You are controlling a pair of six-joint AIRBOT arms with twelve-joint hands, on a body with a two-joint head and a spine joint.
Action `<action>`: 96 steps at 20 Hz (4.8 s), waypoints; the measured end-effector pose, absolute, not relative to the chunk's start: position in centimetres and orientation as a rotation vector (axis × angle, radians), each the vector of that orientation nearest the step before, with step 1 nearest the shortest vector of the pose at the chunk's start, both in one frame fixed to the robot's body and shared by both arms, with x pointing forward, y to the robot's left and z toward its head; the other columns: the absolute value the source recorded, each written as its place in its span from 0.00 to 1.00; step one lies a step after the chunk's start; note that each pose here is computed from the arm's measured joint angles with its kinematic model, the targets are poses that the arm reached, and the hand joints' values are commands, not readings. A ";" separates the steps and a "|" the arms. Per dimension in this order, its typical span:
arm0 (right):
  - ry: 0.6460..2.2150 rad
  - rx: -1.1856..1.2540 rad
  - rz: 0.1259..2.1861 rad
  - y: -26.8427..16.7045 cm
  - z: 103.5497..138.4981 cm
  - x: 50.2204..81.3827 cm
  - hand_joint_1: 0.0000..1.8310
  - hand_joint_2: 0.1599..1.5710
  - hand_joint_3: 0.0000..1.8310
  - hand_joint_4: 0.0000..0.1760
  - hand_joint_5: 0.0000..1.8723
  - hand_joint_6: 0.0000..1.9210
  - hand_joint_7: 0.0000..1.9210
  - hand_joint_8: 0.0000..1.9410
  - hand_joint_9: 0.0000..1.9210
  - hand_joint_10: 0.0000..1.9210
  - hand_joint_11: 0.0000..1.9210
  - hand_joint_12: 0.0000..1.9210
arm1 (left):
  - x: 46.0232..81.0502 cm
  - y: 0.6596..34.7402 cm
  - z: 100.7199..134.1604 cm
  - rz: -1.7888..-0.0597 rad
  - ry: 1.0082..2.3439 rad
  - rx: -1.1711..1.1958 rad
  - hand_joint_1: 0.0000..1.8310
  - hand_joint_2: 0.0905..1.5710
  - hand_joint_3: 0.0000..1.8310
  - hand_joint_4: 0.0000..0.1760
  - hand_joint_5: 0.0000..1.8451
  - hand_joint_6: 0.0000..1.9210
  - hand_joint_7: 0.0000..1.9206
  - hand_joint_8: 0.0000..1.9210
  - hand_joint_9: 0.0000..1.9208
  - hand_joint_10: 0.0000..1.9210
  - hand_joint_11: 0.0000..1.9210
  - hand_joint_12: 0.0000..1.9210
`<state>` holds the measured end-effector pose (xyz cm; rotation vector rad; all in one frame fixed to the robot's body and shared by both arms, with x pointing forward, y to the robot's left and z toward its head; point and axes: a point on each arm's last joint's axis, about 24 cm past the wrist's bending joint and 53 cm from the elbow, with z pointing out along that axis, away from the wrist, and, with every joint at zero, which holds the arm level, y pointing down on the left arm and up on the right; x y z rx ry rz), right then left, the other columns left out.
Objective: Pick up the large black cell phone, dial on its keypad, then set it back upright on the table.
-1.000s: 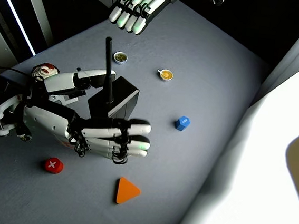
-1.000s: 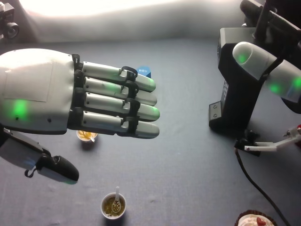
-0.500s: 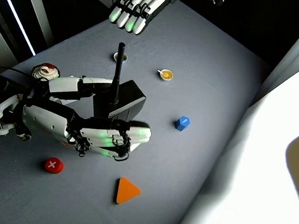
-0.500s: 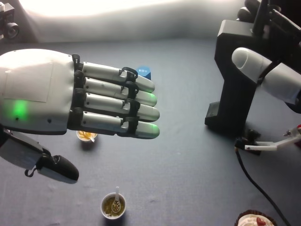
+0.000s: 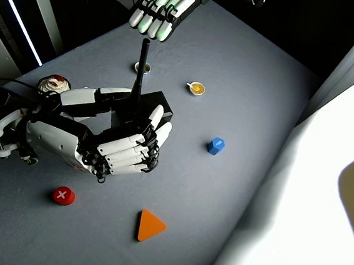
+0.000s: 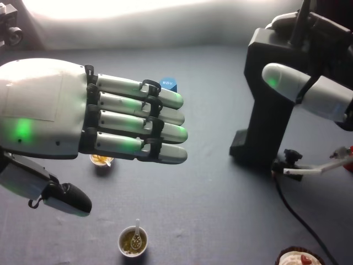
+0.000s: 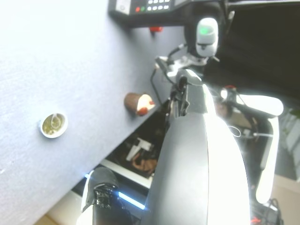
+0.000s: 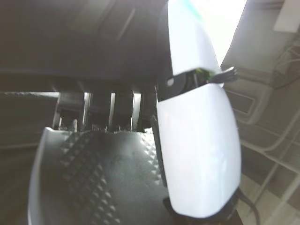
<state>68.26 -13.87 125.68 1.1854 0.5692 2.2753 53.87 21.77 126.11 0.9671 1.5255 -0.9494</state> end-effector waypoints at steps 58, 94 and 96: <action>0.501 0.730 2.518 -13.7 135.4 61.4 0.81 0.68 0.00 0.00 0.45 0.47 0.47 0.52 0.49 0.59 0.47 0.80 | 58.5 24.4 124.5 -0.871 1.615 0.862 0.70 0.83 0.01 0.87 0.00 0.00 0.29 0.90 0.40 1.00 0.20 1.00; 0.550 0.729 2.542 -12.0 135.1 60.2 0.81 0.67 0.00 0.00 0.50 0.48 0.47 0.48 0.50 0.57 0.43 0.83 | 59.8 22.7 128.8 -1.006 1.487 0.677 0.71 0.81 0.00 1.00 0.01 0.00 0.32 0.84 0.32 1.00 0.28 1.00; 0.549 0.729 2.542 -12.0 135.2 60.2 0.81 0.67 0.00 0.00 0.50 0.47 0.48 0.47 0.51 0.56 0.44 0.83 | 59.6 22.4 128.8 -1.016 1.484 0.681 0.71 0.81 0.00 1.00 0.01 0.00 0.32 0.84 0.33 1.00 0.29 1.00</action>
